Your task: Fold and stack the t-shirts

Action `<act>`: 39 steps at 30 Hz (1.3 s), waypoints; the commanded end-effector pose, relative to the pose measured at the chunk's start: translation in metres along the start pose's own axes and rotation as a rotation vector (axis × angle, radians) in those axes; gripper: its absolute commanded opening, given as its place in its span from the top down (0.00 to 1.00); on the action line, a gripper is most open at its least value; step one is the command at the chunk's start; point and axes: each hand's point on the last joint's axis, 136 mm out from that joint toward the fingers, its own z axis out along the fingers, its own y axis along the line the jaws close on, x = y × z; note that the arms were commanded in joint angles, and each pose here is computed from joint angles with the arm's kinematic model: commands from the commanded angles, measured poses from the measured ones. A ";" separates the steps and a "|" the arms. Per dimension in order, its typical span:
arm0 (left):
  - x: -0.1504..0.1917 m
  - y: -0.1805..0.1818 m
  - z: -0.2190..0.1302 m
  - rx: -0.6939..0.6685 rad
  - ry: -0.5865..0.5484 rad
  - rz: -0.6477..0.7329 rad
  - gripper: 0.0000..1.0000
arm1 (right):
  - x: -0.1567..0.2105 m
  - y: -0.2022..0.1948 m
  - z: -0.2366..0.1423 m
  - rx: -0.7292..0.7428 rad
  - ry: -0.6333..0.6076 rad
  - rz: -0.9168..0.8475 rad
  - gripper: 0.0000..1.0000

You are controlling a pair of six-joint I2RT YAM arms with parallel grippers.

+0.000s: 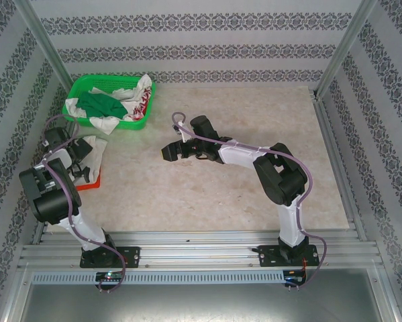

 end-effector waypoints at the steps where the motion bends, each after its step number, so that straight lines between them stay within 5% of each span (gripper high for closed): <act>1: 0.014 -0.020 0.005 0.143 0.027 -0.061 0.00 | -0.015 0.004 -0.015 0.019 -0.050 -0.024 0.16; 10: -0.017 -0.077 -0.077 0.244 -0.261 0.215 0.00 | -0.035 -0.025 -0.066 0.195 -0.196 -0.031 0.13; 17: 0.031 -0.144 -0.125 0.398 -0.403 0.617 0.00 | -0.041 -0.082 -0.157 0.552 -0.372 -0.038 0.03; 24: 0.084 -0.137 -0.100 0.413 -0.360 0.690 0.00 | -0.026 -0.129 -0.272 0.884 -0.529 -0.015 0.02; 31: 0.106 -0.111 -0.070 0.334 -0.301 0.721 0.00 | 0.006 -0.153 -0.339 1.276 -0.472 -0.203 0.02; 39: 0.091 -0.129 -0.065 0.381 -0.386 0.695 0.00 | 0.043 -0.193 -0.362 1.325 -0.523 -0.124 0.02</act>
